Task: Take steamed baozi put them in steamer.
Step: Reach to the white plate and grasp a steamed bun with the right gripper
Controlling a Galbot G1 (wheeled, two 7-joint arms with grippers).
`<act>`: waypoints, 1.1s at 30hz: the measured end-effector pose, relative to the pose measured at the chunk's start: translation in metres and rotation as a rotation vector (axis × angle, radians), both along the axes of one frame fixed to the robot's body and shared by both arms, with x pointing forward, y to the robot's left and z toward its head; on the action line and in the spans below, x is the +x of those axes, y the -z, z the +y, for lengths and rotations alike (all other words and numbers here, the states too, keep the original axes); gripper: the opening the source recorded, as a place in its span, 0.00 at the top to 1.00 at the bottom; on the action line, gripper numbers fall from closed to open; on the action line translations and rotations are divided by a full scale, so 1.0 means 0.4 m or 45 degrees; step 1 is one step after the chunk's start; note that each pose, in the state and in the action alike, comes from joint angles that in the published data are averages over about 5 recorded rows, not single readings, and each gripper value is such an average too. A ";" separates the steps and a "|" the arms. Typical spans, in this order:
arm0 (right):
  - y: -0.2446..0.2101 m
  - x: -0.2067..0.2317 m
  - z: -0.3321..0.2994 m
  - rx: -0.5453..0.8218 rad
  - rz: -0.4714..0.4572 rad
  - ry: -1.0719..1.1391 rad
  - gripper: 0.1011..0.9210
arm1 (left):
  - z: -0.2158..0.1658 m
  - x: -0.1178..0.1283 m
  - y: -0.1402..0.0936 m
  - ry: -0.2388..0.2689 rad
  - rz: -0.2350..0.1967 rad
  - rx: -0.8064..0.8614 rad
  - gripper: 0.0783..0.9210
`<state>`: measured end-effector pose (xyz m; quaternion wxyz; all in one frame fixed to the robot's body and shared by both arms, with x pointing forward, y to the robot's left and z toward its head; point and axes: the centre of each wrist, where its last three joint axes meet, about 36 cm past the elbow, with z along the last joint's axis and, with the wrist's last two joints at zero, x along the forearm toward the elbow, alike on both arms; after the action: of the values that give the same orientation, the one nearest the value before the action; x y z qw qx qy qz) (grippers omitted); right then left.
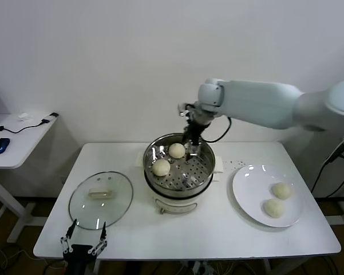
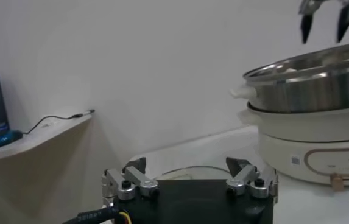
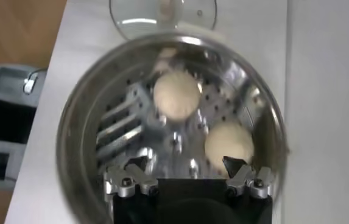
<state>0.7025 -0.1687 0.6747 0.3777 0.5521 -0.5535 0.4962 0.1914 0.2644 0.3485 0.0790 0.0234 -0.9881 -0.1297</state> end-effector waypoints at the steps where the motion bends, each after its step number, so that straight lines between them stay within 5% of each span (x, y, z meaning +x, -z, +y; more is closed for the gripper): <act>1: -0.002 -0.006 -0.031 -0.007 -0.001 0.007 0.12 | -0.001 0.000 -0.001 -0.001 -0.001 0.000 0.12; 9: 0.042 -0.066 -0.289 -0.032 -0.010 0.089 0.12 | -0.013 0.001 -0.001 -0.003 0.009 -0.002 0.12; 17: 0.205 -0.150 -0.492 -0.089 0.033 0.172 0.12 | -0.015 -0.005 -0.003 -0.014 0.028 0.006 0.12; 33: 0.479 -0.264 -0.659 -0.201 0.122 0.250 0.12 | -0.019 -0.009 0.001 -0.028 0.060 0.015 0.12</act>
<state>0.5970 -0.4324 0.4833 0.4929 0.4868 -0.5454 0.4719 0.1879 0.2567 0.3482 0.1035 0.0315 -0.9849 -0.1354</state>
